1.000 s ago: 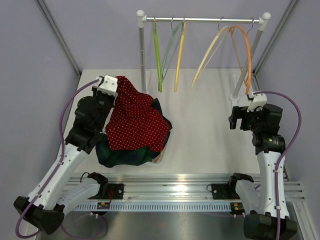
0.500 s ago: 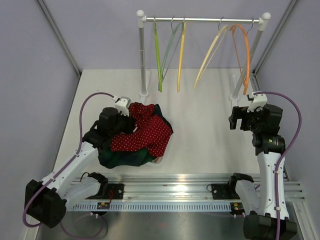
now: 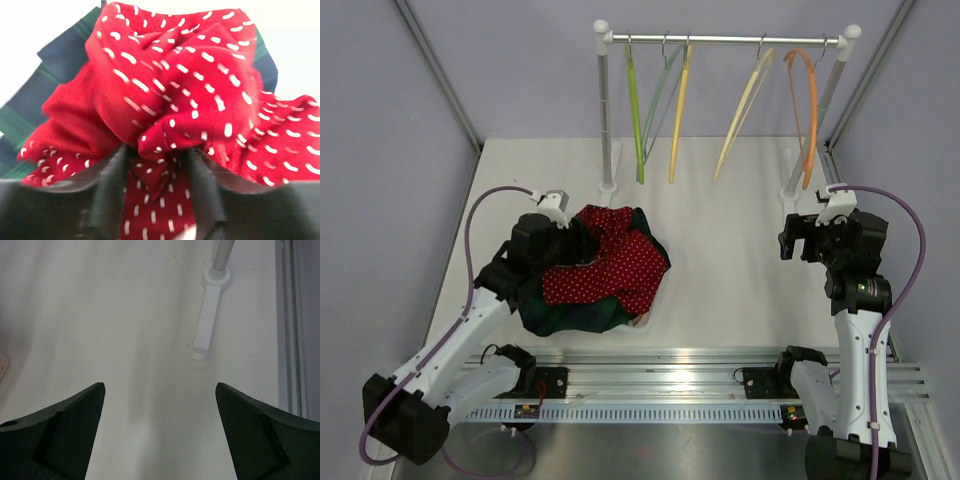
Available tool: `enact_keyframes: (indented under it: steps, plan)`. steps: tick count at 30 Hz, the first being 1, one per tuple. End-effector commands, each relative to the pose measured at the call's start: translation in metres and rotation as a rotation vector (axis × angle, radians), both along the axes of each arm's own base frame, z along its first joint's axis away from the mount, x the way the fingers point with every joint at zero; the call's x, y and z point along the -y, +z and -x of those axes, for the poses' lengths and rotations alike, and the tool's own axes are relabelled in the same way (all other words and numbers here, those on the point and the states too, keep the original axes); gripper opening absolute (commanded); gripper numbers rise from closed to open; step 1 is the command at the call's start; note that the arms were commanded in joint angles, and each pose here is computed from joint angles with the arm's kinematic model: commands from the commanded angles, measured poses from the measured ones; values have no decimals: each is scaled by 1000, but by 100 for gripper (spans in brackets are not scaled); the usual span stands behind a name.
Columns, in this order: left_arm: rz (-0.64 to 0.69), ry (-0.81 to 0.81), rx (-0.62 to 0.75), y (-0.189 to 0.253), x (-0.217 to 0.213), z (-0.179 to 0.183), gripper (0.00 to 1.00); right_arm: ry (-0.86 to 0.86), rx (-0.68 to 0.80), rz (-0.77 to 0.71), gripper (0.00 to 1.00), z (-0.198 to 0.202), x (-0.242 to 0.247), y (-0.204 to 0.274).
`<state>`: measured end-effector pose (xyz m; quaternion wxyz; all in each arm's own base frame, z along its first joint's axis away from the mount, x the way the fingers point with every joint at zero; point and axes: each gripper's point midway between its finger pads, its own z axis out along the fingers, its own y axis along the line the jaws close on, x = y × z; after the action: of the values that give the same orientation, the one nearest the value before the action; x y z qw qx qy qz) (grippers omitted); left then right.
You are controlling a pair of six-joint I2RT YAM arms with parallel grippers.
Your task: Remove the skirt from the hanger
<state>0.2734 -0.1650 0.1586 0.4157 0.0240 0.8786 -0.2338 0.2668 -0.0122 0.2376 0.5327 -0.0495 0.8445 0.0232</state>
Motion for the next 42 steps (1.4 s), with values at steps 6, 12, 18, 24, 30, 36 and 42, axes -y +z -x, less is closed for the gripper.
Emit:
enact_keyframes:
  steps: [6,12,18,24,30,36,42]
  plan:
    - [-34,-36,435,142,-35,36,92,18,58,5,100,-1,-2,22]
    - [-62,-37,611,171,-56,63,99,-31,83,-38,100,6,-2,54]
    - [-124,132,680,164,-93,66,99,38,57,-87,99,13,-18,71]
    - [-173,194,647,149,-109,69,99,-367,73,-151,100,2,36,72]
    - [-175,217,647,146,-115,73,99,-508,155,-97,99,9,62,71]
    - [-164,207,633,142,-112,74,99,-517,183,-96,100,12,63,69]
    - [-160,205,630,142,-112,74,99,-523,182,-93,100,11,64,69]
